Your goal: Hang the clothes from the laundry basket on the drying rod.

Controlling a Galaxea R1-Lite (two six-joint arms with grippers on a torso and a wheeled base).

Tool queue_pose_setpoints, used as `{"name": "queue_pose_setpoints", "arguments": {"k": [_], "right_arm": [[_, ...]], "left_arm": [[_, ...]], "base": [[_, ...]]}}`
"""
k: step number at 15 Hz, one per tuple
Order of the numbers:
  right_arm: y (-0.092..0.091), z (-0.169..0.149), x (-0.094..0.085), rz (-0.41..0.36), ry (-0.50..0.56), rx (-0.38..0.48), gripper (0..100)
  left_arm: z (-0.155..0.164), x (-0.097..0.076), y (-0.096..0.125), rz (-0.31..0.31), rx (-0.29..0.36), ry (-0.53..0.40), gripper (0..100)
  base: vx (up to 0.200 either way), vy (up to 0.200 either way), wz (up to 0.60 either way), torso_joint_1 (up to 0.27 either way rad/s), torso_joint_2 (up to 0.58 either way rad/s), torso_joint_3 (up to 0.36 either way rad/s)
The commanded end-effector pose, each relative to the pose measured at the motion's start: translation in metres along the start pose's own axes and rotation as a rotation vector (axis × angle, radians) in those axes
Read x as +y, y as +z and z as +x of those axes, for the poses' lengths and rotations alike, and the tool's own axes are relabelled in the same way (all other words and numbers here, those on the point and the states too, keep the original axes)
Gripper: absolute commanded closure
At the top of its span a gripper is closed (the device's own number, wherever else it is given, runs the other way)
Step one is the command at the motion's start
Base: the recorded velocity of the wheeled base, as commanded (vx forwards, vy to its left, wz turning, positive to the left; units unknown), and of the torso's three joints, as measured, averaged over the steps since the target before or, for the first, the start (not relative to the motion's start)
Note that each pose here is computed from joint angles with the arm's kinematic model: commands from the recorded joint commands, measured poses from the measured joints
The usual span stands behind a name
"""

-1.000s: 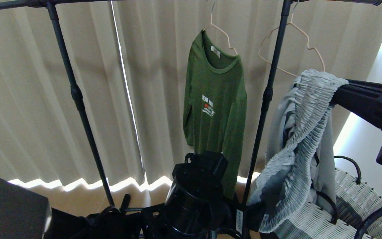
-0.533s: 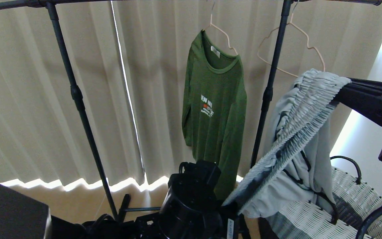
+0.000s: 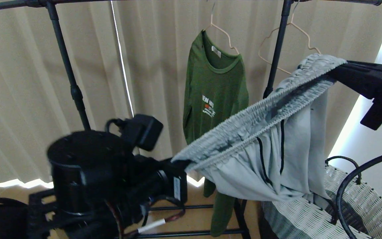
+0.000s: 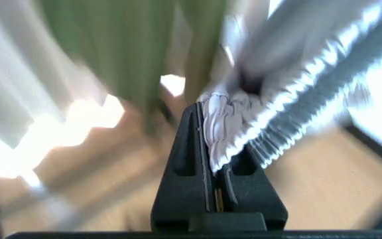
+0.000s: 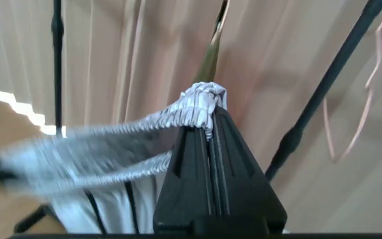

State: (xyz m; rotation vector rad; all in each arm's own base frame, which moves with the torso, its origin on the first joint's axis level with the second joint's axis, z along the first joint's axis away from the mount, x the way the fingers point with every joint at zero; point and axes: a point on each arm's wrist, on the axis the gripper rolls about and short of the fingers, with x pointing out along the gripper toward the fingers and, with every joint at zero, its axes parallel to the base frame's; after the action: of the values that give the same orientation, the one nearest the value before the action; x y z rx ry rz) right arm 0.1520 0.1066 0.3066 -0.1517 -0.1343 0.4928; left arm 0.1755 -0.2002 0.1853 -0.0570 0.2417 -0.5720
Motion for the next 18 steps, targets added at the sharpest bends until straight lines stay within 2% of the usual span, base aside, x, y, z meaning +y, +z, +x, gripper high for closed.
{"name": "queue_pose_setpoints", "arguments": {"k": [1, 4, 5, 6, 8, 10, 13, 14, 15, 16, 17, 18], "right_arm": [[0.007, 0.015, 0.000, 0.013, -0.005, -0.019, 100], [0.025, 0.028, -0.002, 0.033, -0.019, -0.123, 100], [0.029, 0.030, -0.002, 0.039, -0.018, -0.150, 100], [0.042, 0.034, -0.003, 0.048, 0.001, -0.228, 100], [0.058, 0.036, -0.005, 0.070, 0.020, -0.293, 100], [0.059, 0.036, -0.006, 0.084, 0.022, -0.294, 100], [0.051, 0.037, -0.004, 0.082, 0.024, -0.264, 100], [0.036, 0.039, -0.002, 0.074, 0.022, -0.205, 100], [0.012, 0.040, -0.002, 0.064, 0.014, -0.125, 100], [-0.003, 0.040, 0.000, 0.061, 0.017, -0.080, 100], [-0.017, 0.038, 0.002, 0.058, 0.018, -0.034, 100], [-0.021, 0.037, 0.001, 0.056, 0.011, -0.017, 100]], "left_arm": [[-0.031, 0.027, 0.065, -0.053, -0.235, 0.059, 100], [-0.047, 0.034, 0.109, -0.078, -0.387, 0.032, 100], [-0.050, 0.034, 0.116, -0.082, -0.415, 0.020, 100], [-0.060, 0.032, 0.135, -0.091, -0.488, -0.008, 100], [-0.071, 0.029, 0.157, -0.103, -0.585, -0.028, 100], [-0.073, 0.028, 0.166, -0.102, -0.619, -0.037, 100], [-0.070, 0.028, 0.163, -0.092, -0.598, -0.054, 100], [-0.059, 0.028, 0.150, -0.030, -0.504, -0.026, 100], [-0.052, 0.031, 0.132, 0.055, -0.321, 0.021, 100], [-0.051, 0.031, 0.125, 0.080, -0.231, 0.031, 100], [-0.051, 0.032, 0.123, 0.098, -0.170, 0.044, 100], [-0.051, 0.032, 0.124, 0.103, -0.146, 0.068, 100]], "base": [[0.000, 0.000, 0.00, 0.000, 0.00, 0.000], [0.000, 0.000, 0.00, 0.000, 0.00, 0.000], [0.000, 0.000, 0.00, 0.000, 0.00, 0.000], [0.000, 0.000, 0.00, 0.000, 0.00, 0.000], [0.000, 0.000, 0.00, 0.000, 0.00, 0.000], [0.000, 0.000, 0.00, 0.000, 0.00, 0.000], [0.000, 0.000, 0.00, 0.000, 0.00, 0.000], [0.000, 0.000, 0.00, 0.000, 0.00, 0.000], [0.000, 0.000, 0.00, 0.000, 0.00, 0.000], [0.000, 0.000, 0.00, 0.000, 0.00, 0.000], [0.000, 0.000, 0.00, 0.000, 0.00, 0.000], [0.000, 0.000, 0.00, 0.000, 0.00, 0.000]]}}
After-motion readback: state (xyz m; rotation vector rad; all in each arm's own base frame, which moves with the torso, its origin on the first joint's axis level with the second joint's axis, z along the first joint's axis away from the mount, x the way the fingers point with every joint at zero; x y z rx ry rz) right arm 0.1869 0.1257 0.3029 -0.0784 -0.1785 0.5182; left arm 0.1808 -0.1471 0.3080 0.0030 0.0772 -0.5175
